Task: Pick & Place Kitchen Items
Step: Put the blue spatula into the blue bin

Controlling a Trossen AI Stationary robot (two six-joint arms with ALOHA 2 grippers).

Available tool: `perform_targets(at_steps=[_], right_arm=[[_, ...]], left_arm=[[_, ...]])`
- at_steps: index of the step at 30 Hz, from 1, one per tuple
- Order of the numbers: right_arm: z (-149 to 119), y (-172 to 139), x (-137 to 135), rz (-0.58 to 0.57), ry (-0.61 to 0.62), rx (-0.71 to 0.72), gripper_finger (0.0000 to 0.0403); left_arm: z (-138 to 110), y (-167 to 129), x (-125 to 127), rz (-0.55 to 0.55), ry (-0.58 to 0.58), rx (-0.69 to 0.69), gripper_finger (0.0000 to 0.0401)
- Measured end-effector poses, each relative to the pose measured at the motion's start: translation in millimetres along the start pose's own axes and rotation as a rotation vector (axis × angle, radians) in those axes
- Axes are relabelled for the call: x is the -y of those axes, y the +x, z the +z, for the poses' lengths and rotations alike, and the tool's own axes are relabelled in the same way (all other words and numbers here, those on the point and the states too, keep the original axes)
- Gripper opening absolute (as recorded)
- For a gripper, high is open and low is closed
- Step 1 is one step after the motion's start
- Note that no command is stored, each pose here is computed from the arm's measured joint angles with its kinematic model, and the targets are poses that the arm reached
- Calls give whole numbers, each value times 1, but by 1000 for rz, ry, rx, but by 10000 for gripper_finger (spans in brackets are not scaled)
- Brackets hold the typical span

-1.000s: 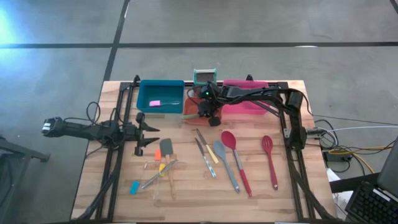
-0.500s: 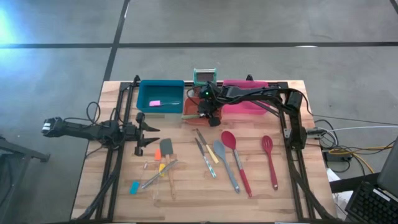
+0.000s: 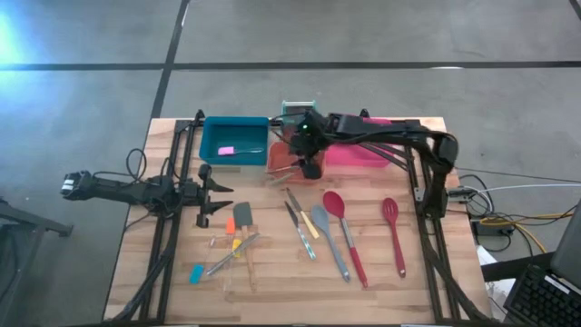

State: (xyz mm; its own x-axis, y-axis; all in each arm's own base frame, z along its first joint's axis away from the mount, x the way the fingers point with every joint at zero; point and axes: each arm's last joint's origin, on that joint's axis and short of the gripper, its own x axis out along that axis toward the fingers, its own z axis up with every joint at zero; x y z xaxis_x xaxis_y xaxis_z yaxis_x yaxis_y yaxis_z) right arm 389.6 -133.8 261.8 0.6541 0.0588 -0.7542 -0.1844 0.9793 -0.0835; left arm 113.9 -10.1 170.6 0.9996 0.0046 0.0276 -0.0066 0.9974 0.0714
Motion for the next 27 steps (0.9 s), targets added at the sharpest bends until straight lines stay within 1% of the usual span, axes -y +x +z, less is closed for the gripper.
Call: perform_targets(at_steps=[5,8,12,13,16,21,24,27], right_arm=[[23,-55,-19,-42,119,112,129],[28,-87,-33,-91,196,149,85],[30,-132,-55,-148,237,212,24],[29,-142,-61,-168,245,223,16],[24,-170,-78,-239,265,251,13],[10,-208,-102,-359,251,319,12],[-2,-222,-109,-367,251,347,12],[-14,-230,-114,-367,269,366,12]], left_arm=[[0,0,0,0,0,-1,165],[0,0,0,-1,0,-1,165],[0,0,0,-1,20,-1,165],[0,0,0,0,31,0,165],[0,0,0,0,37,0,165],[0,0,0,8,37,1,165],[1,0,-1,41,57,8,165],[9,-1,-3,98,22,86,165]])
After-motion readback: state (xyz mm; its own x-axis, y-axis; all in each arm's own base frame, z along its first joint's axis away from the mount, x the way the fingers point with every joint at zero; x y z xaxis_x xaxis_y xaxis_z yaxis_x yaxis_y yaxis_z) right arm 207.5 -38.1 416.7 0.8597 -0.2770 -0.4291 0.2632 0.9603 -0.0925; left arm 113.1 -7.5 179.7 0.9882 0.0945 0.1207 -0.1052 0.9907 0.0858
